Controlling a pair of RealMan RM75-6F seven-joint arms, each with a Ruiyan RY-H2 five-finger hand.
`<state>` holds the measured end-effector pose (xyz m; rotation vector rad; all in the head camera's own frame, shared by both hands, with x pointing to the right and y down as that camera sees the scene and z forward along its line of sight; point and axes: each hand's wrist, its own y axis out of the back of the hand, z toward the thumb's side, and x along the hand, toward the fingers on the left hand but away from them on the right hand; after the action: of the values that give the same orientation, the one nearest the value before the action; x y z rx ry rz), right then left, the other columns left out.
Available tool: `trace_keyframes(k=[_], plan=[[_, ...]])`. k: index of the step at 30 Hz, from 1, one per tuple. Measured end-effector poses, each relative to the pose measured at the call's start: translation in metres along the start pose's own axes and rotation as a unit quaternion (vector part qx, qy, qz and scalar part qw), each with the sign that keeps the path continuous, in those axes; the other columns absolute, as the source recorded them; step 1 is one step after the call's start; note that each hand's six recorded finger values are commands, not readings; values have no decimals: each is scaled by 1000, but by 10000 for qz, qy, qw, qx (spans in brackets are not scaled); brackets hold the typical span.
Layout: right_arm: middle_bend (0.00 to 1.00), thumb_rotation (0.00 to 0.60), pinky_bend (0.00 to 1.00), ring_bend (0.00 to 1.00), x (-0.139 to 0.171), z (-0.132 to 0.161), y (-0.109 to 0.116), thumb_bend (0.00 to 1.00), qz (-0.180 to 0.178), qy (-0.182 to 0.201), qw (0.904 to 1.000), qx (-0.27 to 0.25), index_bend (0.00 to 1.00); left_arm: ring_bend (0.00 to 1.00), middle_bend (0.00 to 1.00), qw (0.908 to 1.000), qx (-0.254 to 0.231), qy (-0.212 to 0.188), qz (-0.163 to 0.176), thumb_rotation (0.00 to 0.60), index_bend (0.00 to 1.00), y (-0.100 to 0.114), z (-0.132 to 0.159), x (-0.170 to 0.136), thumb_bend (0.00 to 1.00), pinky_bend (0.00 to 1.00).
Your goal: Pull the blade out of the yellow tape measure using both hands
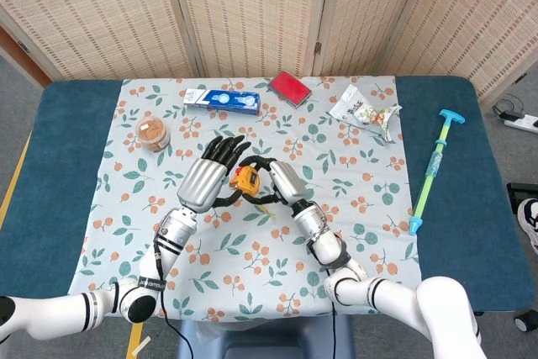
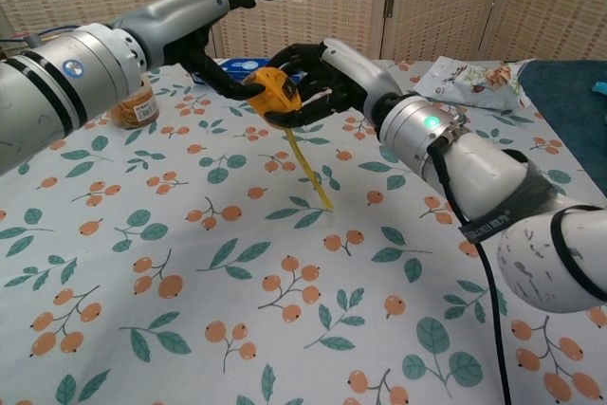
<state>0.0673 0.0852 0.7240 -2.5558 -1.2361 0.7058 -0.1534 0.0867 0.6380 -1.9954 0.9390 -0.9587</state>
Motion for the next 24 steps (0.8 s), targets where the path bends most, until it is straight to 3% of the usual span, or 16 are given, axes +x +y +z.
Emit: trace_keyframes(k=[14,20,24], plan=[[457,600,277,426,7,1,3,406,27,73,10000,-2,548,71,61,9999,65,134,38,600,0,2,-10,-2,366,0],[457,600,277,426,8,2,2,407,51,78,10000,-3,548,71,61,9998,3,182,41,600,13,0,-13,-1,517,0],[457,600,277,425,9,2,1,407,71,64,10000,15,548,80,67,9997,-73,210,102,600,62,1,-14,-1,544,0]])
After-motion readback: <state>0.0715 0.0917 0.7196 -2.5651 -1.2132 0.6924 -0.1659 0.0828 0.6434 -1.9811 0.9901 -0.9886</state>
